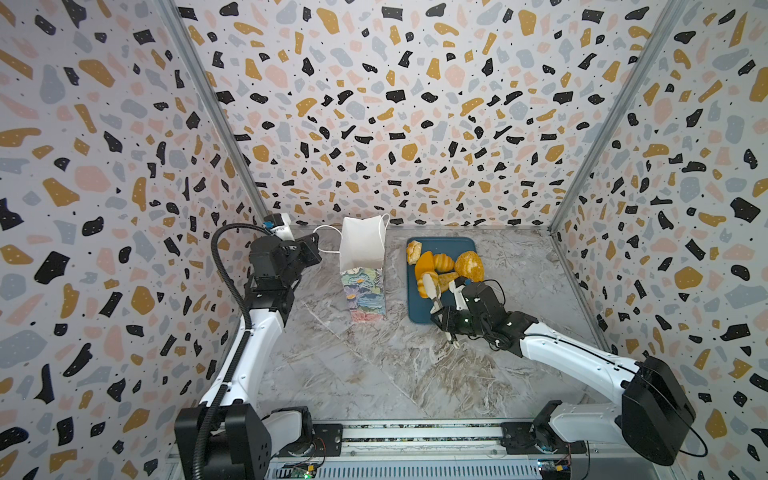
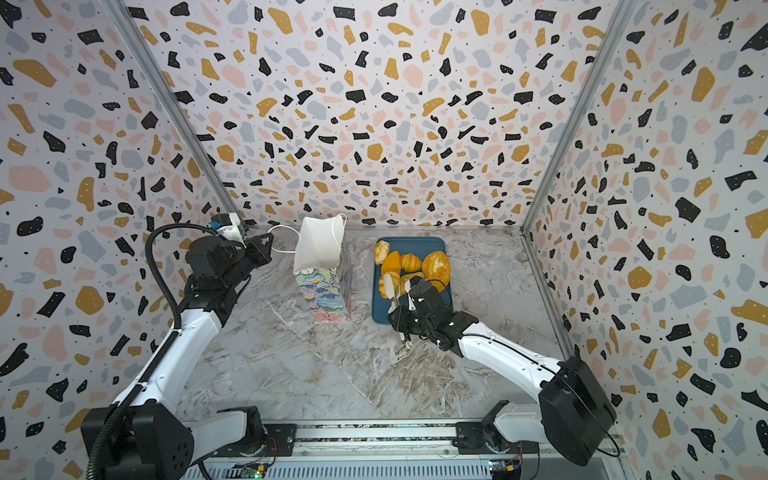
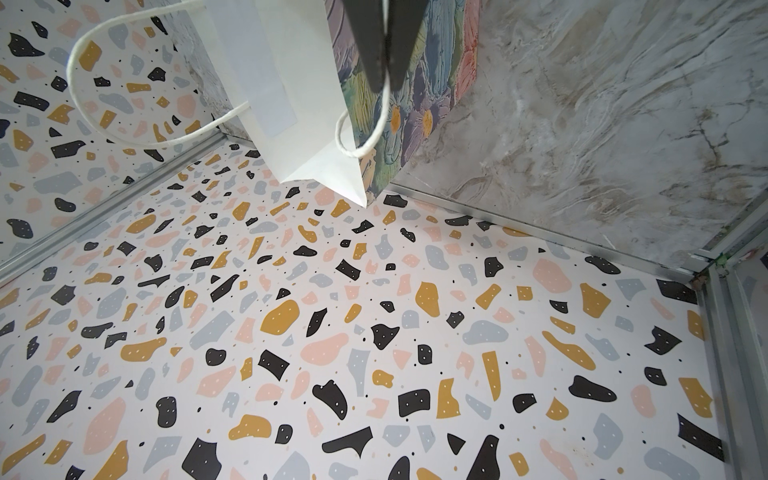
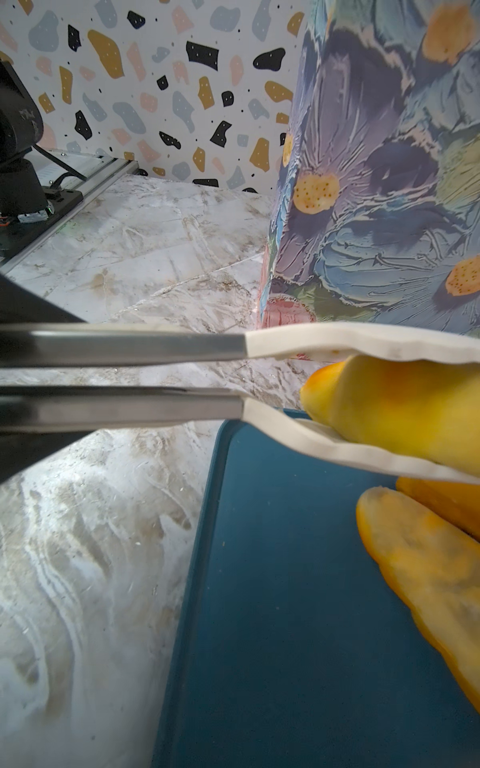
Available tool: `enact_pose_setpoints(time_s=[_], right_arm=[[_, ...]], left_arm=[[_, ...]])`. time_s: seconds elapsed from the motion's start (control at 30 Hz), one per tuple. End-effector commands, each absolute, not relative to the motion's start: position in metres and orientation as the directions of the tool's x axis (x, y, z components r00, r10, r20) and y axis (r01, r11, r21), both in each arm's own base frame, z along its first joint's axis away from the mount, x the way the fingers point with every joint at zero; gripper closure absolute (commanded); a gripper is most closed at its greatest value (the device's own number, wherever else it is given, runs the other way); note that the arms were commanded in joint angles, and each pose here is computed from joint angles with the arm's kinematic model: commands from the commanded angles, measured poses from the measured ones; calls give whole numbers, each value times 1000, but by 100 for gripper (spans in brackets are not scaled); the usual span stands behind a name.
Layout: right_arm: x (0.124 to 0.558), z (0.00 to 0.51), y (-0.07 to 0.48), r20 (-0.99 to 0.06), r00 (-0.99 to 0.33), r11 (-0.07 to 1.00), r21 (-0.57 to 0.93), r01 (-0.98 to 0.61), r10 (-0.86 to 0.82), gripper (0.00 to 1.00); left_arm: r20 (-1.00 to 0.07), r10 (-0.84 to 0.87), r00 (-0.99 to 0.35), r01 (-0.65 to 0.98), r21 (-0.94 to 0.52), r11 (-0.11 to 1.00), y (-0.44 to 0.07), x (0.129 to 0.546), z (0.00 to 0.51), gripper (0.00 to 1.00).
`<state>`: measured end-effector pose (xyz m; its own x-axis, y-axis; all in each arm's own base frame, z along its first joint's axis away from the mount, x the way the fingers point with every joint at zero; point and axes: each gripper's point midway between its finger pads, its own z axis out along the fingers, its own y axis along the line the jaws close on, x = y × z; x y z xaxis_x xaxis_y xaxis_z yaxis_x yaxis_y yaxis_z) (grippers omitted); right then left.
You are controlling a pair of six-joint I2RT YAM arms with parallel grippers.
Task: Place the fake bread into the paper bag
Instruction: 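Lift the striped roll with the tongs and carry it toward the bag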
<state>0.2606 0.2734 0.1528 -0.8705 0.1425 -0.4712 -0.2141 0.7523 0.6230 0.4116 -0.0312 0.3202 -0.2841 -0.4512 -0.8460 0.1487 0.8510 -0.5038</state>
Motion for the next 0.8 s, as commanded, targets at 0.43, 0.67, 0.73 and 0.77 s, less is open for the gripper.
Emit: enact_pose_setpoints(time_s=[0.43, 0.67, 0.73, 0.77], right_arm=[[272, 212, 268, -597, -771, 708, 643, -292, 223, 70], [275, 232, 272, -608, -762, 699, 644, -310, 222, 71], [276, 239, 273, -616, -755, 695, 644, -320, 224, 71], [277, 241, 273, -618, -753, 694, 644, -322, 225, 71]], left_arm=[[-865, -431, -258, 179, -481, 858, -34, 409, 331, 100], [-869, -429, -246, 164, -473, 866, -31, 408, 331, 100], [-869, -431, -244, 163, -475, 865, -31, 407, 331, 100], [-868, -431, -245, 165, -475, 864, -31, 407, 331, 100]])
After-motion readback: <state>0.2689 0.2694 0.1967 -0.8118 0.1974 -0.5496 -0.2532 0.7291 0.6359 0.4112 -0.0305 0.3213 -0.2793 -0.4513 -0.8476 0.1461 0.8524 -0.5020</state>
